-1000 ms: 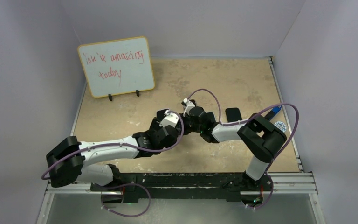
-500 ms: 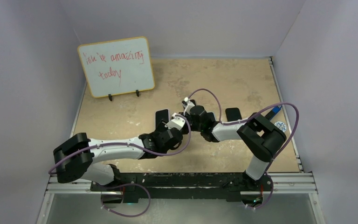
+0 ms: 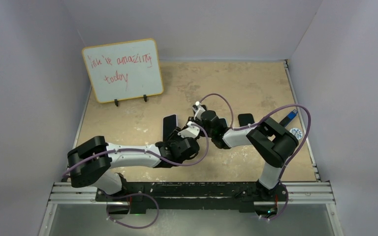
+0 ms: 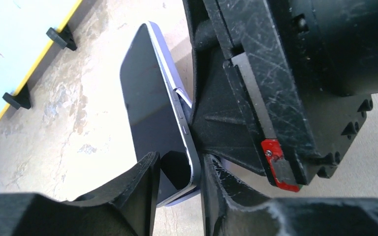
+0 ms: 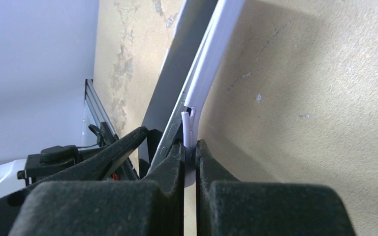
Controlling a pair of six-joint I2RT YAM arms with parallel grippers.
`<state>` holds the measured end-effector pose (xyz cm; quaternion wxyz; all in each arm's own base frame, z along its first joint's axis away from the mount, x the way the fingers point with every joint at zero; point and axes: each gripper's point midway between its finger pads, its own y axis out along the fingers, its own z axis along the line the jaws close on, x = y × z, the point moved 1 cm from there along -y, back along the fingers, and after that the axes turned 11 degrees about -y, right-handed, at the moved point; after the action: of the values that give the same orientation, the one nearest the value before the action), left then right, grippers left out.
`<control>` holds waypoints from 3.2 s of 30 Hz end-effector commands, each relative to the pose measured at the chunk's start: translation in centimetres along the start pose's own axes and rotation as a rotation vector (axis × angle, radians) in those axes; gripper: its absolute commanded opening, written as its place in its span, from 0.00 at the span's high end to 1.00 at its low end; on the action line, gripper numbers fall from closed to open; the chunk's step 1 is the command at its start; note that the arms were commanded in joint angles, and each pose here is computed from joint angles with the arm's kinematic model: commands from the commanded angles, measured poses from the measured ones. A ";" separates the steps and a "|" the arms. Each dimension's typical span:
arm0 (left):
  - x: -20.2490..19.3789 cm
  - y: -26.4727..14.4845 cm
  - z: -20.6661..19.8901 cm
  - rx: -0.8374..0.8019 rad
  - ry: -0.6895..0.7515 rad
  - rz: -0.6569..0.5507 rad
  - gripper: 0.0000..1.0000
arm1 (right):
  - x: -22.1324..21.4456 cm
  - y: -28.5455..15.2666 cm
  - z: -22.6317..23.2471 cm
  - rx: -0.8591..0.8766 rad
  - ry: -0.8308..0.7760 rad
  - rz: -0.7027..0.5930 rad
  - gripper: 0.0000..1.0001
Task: Take the phone out of the phone case
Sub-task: Remove the phone case from the phone, then place the phone at the center of the board, then place the phone case at the center of the board.
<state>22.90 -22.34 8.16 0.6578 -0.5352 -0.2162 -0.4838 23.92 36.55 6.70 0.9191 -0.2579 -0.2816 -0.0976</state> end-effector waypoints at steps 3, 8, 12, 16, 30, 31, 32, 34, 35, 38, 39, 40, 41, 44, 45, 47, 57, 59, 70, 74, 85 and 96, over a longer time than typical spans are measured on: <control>2.5 -0.1 1.7 0.132 -0.054 -0.059 0.80 | 2.4 -0.3 4.4 0.179 -0.027 -0.049 1.00; 3.2 -1.0 0.6 0.052 -0.084 -0.063 0.99 | 2.4 -0.1 2.7 0.154 0.000 -0.050 1.00; 3.5 -2.1 -0.7 -0.021 -0.103 -0.059 1.00 | 2.2 0.2 1.3 0.119 0.021 -0.051 1.00; 3.6 -3.3 -1.6 -0.080 -0.127 -0.043 1.00 | 2.1 0.7 0.0 0.079 0.032 -0.053 1.00; 4.2 -5.4 3.3 0.036 -0.203 -0.072 1.00 | 2.4 0.7 -3.7 -0.104 -0.009 -0.083 1.00; 4.1 -5.0 4.1 0.068 -0.210 -0.063 1.00 | 2.4 0.6 -3.8 -0.111 -0.016 -0.082 1.00; 4.0 -4.5 4.8 0.095 -0.219 -0.052 1.00 | 2.4 0.6 -4.0 -0.116 -0.021 -0.080 1.00; 3.5 -3.4 6.1 0.142 -0.244 -0.024 1.00 | 2.2 0.4 -4.1 -0.121 -0.024 -0.080 1.00; 3.2 -2.9 6.7 0.162 -0.257 -0.008 1.00 | 2.2 0.3 -4.2 -0.125 -0.025 -0.080 1.00; 2.4 -1.7 8.3 0.231 -0.291 0.029 1.00 | 2.2 0.1 -4.4 -0.131 -0.025 -0.083 1.00; 2.1 -1.4 8.7 0.249 -0.299 0.041 1.00 | 2.2 0.0 -4.4 -0.130 -0.025 -0.085 1.00; 1.9 -1.1 9.0 0.268 -0.305 0.053 1.00 | 2.2 0.0 -4.4 -0.131 -0.025 -0.087 1.00; 1.7 -0.8 9.4 0.289 -0.305 0.067 1.00 | 2.3 -0.1 -4.4 -0.130 -0.025 -0.088 1.00; 1.2 -0.2 10.4 0.364 -0.285 0.090 1.00 | 2.4 -0.3 -4.4 -0.125 -0.027 -0.094 1.00; 1.1 0.1 10.5 0.379 -0.276 0.098 1.00 | 2.4 -0.3 -4.3 -0.123 -0.027 -0.096 1.00; 0.6 0.9 10.5 0.398 -0.258 0.128 1.00 | 2.4 -0.3 -4.2 -0.114 -0.027 -0.096 1.00; -0.9 4.1 9.3 0.393 -0.193 0.237 0.99 | 2.5 -0.7 -4.2 -0.103 -0.022 -0.106 1.00; -1.1 4.4 9.0 0.381 -0.185 0.257 0.90 | 2.4 -0.6 -4.2 -0.100 -0.022 -0.104 1.00; -4.5 4.0 7.2 0.287 -0.206 0.394 0.61 | 2.4 -0.5 -4.1 -0.090 -0.020 -0.102 1.00; -4.9 3.8 7.2 0.287 -0.208 0.410 0.55 | 2.5 -0.5 -4.0 -0.087 -0.023 -0.102 1.00; -4.6 4.4 8.5 0.266 -0.323 0.390 0.28 | 3.2 -0.6 -4.2 -0.125 -0.081 -0.084 1.00; 1.0 1.7 9.2 0.071 -0.598 0.160 0.20 | 7.1 -1.0 -6.4 -0.254 -0.152 -0.023 1.00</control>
<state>26.41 -13.12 7.43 0.6976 -0.6013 -0.3191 -0.2237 30.03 33.00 4.62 0.8733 -0.3551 -0.3112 -0.1201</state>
